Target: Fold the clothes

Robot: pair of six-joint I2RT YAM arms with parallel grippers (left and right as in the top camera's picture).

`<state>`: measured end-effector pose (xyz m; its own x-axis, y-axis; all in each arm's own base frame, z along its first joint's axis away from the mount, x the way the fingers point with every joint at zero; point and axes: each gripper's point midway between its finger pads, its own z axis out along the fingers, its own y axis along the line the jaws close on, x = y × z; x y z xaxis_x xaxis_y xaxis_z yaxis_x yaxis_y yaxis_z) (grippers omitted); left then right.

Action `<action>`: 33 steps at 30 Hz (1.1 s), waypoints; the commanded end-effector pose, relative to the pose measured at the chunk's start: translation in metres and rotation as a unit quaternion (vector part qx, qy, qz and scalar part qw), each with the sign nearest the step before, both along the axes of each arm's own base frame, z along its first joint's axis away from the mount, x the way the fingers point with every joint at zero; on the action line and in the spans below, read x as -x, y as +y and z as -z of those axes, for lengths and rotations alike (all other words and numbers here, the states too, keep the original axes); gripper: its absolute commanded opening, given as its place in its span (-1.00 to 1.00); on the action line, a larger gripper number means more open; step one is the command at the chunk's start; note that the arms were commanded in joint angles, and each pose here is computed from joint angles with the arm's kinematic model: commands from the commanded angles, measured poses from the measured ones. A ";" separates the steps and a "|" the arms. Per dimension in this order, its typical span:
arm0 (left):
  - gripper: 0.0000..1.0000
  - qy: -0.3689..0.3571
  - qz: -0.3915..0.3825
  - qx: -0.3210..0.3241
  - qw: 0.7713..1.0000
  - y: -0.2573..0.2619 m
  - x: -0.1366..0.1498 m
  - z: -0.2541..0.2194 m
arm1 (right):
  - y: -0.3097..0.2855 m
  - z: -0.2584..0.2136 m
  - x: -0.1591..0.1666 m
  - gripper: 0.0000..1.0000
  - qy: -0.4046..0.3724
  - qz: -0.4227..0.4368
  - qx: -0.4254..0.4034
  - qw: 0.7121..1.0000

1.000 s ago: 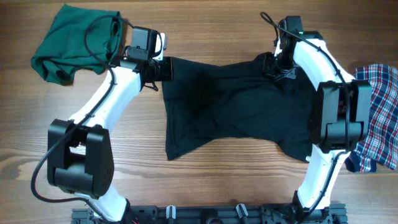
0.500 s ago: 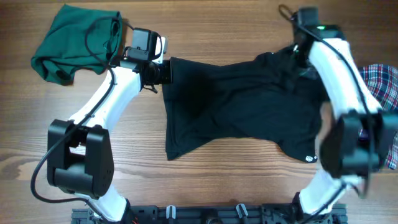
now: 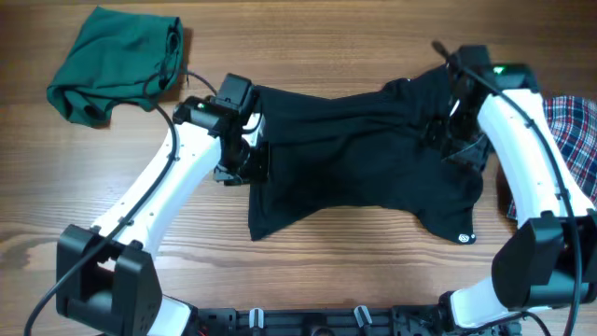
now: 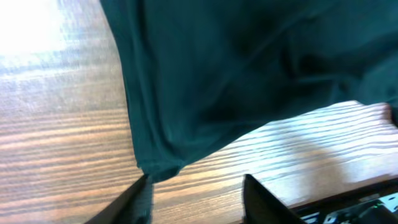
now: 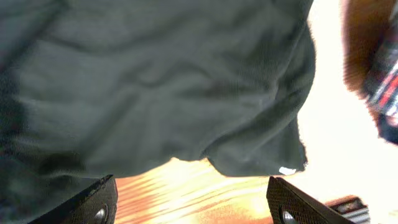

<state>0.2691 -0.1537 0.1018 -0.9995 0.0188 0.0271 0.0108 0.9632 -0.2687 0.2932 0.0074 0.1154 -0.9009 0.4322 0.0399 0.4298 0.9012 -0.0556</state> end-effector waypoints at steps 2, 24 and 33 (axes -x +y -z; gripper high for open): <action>0.06 0.030 -0.043 -0.018 0.998 0.010 0.010 0.016 | 0.006 0.028 0.027 0.57 0.012 0.079 -0.016 0.997; 0.09 0.036 -0.034 0.034 0.998 -0.004 0.024 0.059 | -0.031 0.072 0.078 0.99 0.026 0.278 0.037 0.960; 0.15 0.021 -0.010 0.039 0.999 -0.017 0.024 0.059 | -0.043 0.092 0.094 1.00 0.039 0.283 0.028 0.958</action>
